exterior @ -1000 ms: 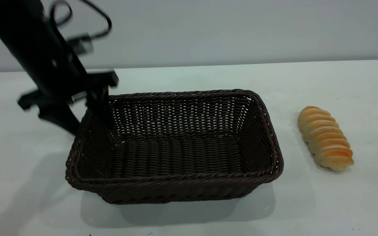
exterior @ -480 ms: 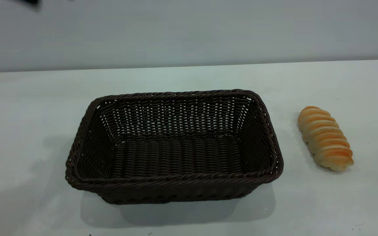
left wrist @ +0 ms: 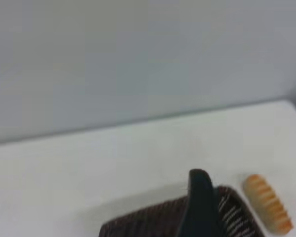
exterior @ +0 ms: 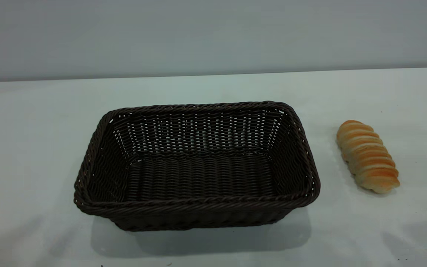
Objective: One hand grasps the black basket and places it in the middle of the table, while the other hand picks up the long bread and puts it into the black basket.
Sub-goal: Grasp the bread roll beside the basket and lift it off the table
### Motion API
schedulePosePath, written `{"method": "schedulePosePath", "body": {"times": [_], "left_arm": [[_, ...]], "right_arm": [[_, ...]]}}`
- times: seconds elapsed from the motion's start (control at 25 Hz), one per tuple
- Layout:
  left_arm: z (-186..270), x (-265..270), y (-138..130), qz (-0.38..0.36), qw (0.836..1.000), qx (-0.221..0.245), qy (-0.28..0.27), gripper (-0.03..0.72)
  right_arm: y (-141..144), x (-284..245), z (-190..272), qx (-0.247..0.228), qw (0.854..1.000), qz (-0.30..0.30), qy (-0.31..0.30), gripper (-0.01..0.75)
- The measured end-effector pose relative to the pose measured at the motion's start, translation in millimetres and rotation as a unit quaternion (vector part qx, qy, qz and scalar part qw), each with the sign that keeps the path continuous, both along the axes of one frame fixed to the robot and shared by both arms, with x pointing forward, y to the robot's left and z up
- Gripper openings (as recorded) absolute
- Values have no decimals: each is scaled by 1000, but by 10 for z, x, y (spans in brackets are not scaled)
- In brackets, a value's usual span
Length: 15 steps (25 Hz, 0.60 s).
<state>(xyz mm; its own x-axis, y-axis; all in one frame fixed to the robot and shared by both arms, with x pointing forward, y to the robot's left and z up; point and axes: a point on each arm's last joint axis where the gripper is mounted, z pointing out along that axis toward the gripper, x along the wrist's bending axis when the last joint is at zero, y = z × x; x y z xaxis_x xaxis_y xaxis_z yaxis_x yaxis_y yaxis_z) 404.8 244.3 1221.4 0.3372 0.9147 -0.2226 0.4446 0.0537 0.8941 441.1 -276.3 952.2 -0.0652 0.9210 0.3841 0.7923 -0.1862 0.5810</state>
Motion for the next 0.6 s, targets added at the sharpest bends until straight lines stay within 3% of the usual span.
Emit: {"method": "schedulePosePath", "body": {"times": [0.24, 0.6], "left_arm": [[237, -594, 130, -5, 997, -14, -77, 594], [332, -1154, 219, -23, 991, -40, -125, 594]], "right_arm": [[-28, 361, -263, -10, 999, 8, 41, 383], [-31, 805, -646, -50, 995, 25, 88, 383]]}}
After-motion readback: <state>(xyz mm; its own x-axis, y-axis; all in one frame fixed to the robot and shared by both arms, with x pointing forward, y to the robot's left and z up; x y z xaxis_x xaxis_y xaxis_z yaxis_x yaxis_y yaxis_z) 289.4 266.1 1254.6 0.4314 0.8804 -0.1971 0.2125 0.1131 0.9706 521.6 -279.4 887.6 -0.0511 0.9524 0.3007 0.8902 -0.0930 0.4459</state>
